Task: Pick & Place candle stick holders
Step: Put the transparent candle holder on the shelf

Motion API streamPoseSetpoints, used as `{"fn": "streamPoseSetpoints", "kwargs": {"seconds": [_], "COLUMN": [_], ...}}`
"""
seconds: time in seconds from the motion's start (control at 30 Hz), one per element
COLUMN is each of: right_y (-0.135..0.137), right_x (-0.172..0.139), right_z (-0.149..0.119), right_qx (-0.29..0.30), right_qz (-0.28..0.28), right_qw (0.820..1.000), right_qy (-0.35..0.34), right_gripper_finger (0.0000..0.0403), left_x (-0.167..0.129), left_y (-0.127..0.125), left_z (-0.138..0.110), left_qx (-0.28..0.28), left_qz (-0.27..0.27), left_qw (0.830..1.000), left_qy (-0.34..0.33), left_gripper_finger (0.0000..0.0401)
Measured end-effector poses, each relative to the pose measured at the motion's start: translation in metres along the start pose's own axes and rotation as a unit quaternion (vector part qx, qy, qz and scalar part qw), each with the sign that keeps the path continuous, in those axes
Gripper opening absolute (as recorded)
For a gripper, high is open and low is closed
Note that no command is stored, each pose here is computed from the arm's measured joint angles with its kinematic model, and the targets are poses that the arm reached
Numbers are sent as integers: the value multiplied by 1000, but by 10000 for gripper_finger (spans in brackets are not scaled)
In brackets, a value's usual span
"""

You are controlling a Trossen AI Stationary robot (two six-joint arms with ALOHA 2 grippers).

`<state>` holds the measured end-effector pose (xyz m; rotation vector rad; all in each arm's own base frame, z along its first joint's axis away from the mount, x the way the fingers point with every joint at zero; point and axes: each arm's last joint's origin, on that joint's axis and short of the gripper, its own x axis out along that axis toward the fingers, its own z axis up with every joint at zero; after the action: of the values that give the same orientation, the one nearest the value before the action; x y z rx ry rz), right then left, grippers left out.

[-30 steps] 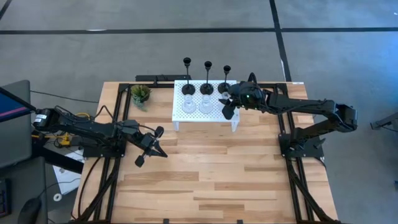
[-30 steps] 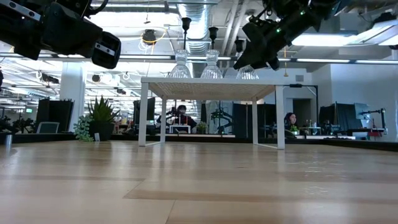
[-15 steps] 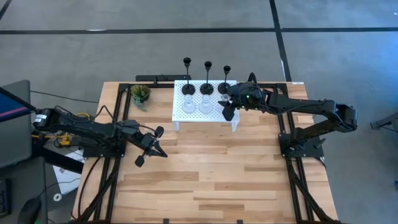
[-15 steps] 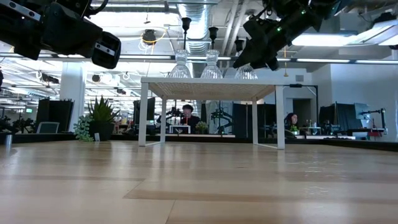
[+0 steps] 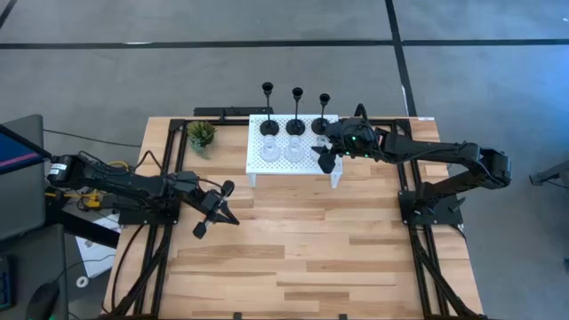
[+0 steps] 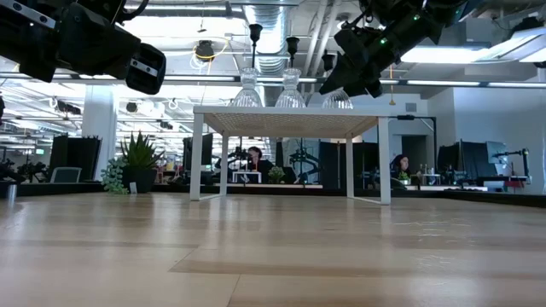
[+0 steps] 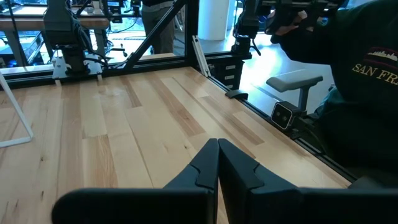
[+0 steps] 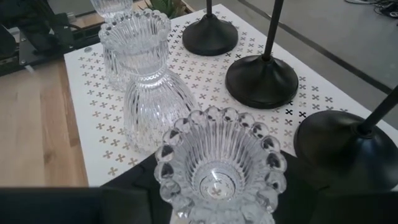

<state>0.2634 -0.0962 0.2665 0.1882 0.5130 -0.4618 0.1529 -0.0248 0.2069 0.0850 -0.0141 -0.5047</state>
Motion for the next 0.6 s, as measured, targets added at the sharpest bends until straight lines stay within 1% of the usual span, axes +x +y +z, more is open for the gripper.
{"fn": "streamPoseSetpoints", "kwargs": {"seconds": [0.2, 0.3, 0.6], "right_y": [0, 0, 0], "right_x": [0, 0, -1], "right_z": [0, 0, 1], "right_qx": [-3, -3, -3], "right_qz": [-2, -2, -3], "right_qw": [1000, 1000, 1000], "right_qy": [-2, -2, -5], "right_gripper_finger": [232, 249, 255], "left_x": [0, 0, 0], "left_y": [0, 0, 0], "left_z": [0, 0, 0], "left_qx": [0, 0, 0], "left_qz": [0, 0, 0], "left_qw": [1000, 1000, 1000], "left_qy": [0, 0, 0], "left_gripper_finger": [8, 8, 8]}}
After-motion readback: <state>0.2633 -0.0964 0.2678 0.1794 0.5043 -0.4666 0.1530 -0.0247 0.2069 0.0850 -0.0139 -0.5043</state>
